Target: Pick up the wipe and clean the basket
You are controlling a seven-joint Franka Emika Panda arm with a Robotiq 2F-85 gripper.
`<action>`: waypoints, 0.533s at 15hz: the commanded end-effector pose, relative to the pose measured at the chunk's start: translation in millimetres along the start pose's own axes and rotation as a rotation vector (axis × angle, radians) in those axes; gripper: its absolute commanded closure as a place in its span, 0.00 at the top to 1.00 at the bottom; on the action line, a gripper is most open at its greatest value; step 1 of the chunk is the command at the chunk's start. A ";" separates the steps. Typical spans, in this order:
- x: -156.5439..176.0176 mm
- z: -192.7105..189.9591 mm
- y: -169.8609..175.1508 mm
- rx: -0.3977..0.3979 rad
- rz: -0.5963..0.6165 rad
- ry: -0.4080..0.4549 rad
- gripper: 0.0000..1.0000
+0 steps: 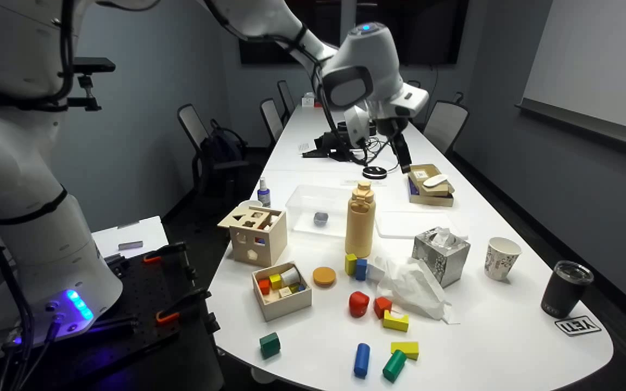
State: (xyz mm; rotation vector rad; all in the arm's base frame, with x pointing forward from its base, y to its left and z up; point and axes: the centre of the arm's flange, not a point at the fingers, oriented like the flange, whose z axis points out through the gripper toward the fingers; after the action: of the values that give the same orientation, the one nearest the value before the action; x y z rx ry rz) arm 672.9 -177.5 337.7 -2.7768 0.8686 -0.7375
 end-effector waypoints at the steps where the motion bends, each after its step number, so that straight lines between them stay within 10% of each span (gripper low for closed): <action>1: 38.7 84.2 32.6 -0.049 0.093 -0.003 1.00; 8: 13.6 236.0 105.6 -0.146 0.221 -0.080 1.00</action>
State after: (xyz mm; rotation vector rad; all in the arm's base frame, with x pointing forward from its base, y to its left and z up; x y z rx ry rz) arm 708.4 -257.6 153.1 -2.7611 1.1650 -0.5747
